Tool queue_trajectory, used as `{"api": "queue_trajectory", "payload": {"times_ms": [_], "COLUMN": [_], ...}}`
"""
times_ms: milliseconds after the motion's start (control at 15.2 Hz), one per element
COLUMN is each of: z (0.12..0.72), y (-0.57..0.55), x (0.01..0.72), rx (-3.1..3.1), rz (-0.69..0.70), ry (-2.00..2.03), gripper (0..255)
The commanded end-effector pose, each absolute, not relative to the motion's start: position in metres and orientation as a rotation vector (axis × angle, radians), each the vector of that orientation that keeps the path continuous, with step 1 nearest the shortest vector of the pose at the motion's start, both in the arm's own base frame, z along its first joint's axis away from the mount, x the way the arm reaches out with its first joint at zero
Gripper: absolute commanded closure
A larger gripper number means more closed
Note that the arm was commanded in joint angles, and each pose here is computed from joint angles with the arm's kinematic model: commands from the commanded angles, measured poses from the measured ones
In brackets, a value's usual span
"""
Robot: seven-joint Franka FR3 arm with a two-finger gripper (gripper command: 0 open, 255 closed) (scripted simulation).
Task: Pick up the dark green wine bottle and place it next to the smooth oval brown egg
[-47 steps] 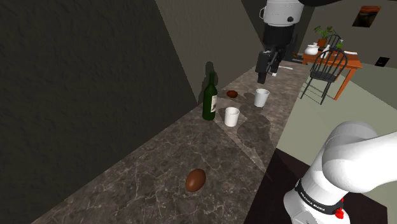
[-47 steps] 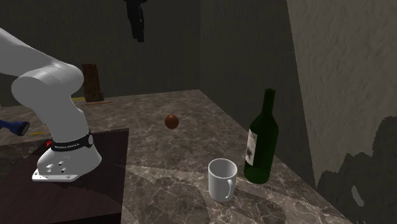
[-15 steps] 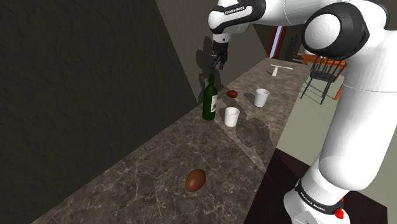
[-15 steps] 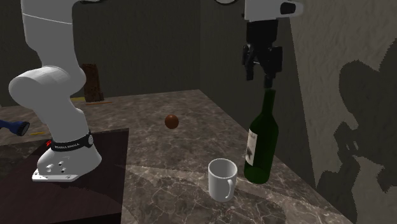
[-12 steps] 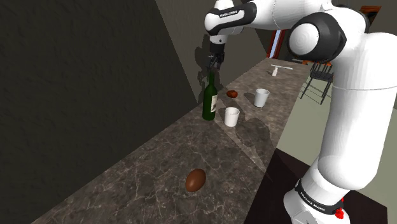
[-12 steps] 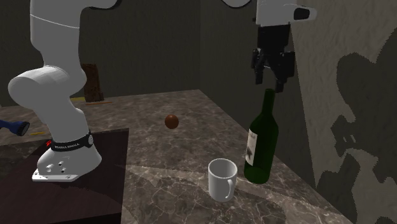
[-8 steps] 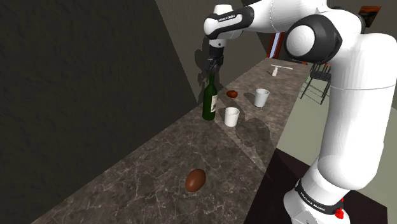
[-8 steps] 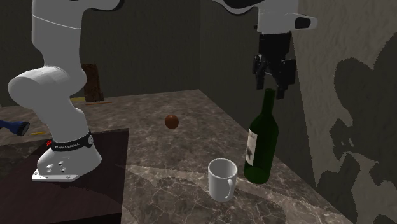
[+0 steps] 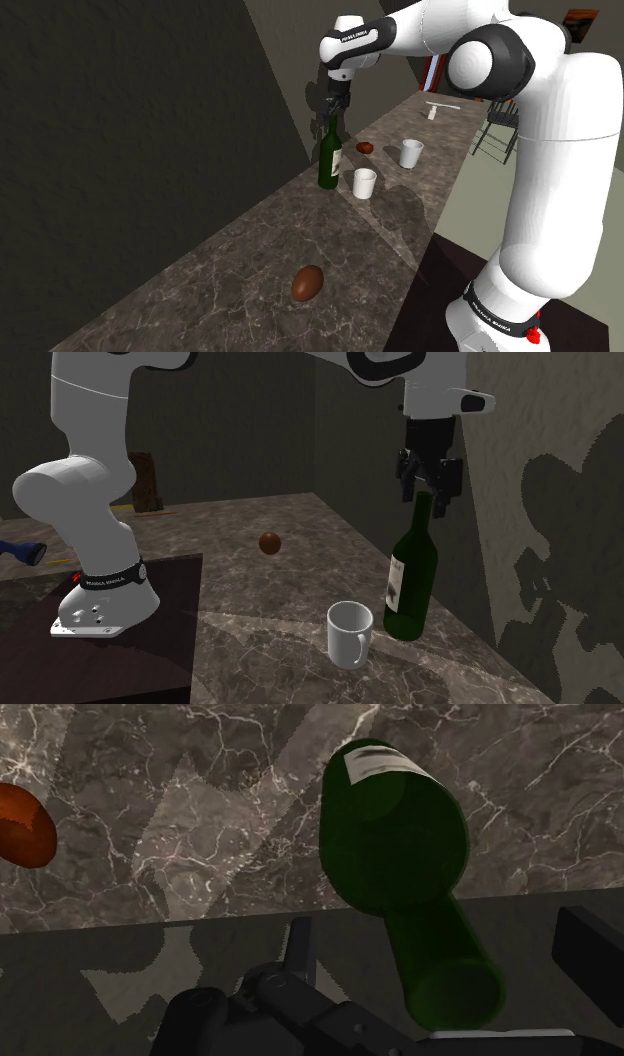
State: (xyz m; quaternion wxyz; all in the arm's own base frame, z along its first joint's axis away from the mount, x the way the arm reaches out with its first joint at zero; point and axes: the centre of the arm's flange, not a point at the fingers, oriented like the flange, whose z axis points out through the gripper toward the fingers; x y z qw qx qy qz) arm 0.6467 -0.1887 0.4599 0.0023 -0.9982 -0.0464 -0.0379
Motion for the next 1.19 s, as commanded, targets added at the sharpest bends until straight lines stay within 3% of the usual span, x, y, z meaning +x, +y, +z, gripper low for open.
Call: {"api": "queue_trajectory", "payload": {"times_ms": [0,66,132,726,1122], "z": [0.460,0.460,0.460,0.460,0.491], "y": [-0.189,-0.189,-0.189,-0.189,-0.189], "x": [0.647,0.647,0.647,0.647,0.647], "rx": [-3.131,-3.131,-3.131,-3.131,-3.131], "rz": [-0.119,-0.119,-0.119,-0.119,-0.119], "ry": [-0.146,-0.146,-0.146,-0.146,-0.146], "gripper": [0,0,255,255,255]}}
